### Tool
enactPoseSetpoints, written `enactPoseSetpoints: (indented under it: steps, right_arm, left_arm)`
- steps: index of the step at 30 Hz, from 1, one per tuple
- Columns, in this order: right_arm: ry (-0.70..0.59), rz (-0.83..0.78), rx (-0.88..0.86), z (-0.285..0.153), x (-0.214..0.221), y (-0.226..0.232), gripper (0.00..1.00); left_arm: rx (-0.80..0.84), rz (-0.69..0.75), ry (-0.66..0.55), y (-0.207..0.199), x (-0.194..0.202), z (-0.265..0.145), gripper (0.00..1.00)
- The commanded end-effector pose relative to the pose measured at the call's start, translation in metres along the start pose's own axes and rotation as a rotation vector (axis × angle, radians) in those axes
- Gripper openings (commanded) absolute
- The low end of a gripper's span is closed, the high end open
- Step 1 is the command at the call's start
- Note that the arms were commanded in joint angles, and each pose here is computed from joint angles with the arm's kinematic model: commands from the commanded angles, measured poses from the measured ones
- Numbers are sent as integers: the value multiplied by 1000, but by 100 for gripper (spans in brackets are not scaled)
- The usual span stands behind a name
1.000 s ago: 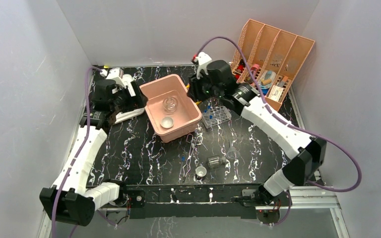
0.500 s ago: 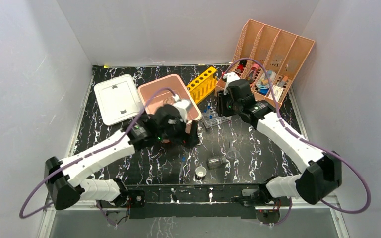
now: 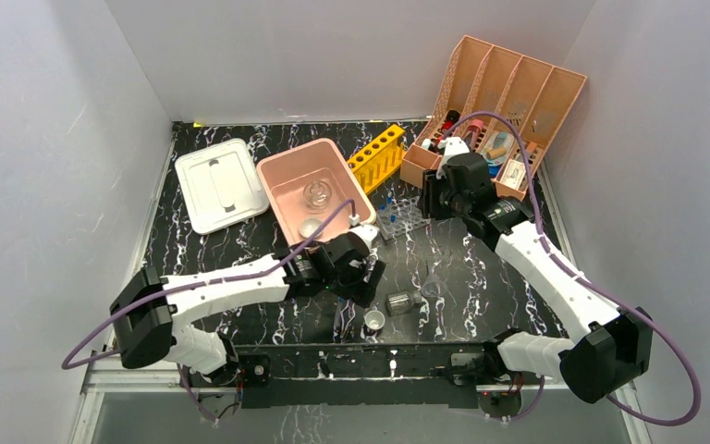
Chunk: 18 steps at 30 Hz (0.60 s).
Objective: Organize the chemistry lab equipment
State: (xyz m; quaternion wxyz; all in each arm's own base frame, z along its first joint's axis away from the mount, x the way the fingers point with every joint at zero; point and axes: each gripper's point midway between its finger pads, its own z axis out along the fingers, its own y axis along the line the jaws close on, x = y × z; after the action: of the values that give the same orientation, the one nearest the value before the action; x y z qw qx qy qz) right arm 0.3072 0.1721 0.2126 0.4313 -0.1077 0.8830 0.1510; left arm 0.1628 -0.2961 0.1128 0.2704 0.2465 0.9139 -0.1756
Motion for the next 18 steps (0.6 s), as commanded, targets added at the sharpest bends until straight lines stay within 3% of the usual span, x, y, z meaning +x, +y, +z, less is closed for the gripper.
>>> enactPoseSetpoints:
  steps: [1,9,18]
  right_arm:
    - [-43,0,-11,-3,-8,0,44]
    - [-36,-3,-18,-2,-2,-2,45]
    - [-56,-12,-12,-6,-7,-4,45]
  left_arm:
    - [20,57,-7,-9,10,7,80]
    - [67,90,32,-16,20,12,80]
    - [91,114,47,-22,23,22,73]
